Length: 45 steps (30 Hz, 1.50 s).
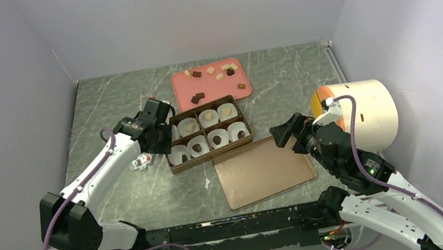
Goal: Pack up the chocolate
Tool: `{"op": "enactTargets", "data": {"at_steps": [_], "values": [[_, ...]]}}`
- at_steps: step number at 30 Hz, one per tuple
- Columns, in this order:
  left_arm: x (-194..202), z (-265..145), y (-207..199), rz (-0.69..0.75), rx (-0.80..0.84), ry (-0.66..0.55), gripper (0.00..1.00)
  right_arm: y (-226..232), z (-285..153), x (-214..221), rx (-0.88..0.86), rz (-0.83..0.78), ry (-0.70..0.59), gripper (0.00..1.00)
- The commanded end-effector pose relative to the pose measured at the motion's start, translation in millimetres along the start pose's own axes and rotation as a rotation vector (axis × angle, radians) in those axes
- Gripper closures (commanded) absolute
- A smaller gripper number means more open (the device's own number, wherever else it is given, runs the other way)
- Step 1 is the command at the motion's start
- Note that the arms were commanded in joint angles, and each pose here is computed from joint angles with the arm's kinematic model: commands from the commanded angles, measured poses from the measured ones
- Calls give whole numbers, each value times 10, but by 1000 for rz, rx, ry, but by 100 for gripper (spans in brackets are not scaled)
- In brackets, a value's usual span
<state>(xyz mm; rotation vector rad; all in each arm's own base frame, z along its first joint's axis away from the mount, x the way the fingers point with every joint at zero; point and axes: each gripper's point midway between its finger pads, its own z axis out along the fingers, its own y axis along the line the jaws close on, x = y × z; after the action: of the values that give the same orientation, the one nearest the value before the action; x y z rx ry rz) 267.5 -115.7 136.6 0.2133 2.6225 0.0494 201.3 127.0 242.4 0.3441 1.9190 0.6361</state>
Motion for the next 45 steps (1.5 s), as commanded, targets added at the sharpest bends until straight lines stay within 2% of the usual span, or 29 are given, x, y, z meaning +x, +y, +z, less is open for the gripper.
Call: {"op": "enactTargets", "data": {"at_steps": [1, 6, 25, 32, 39, 45], "values": [[-134, -25, 27, -12, -12, -54, 56, 73, -57, -143, -26, 26, -43, 4], [-156, -65, 39, -22, -13, -70, 59, 58, -72, -147, -24, 24, -46, 4], [-636, -427, 166, -107, -49, -274, 64, 1, -96, -133, -15, 20, -50, 4], [-769, -471, 242, -128, -71, -313, 66, -4, -94, -139, -13, 19, -54, 4], [-914, -440, 456, -170, -124, -347, 66, 4, -73, -132, -14, 8, -53, 4], [-964, -308, 810, -229, -235, -355, 66, 13, -78, -138, -15, 2, -49, 4]]}}
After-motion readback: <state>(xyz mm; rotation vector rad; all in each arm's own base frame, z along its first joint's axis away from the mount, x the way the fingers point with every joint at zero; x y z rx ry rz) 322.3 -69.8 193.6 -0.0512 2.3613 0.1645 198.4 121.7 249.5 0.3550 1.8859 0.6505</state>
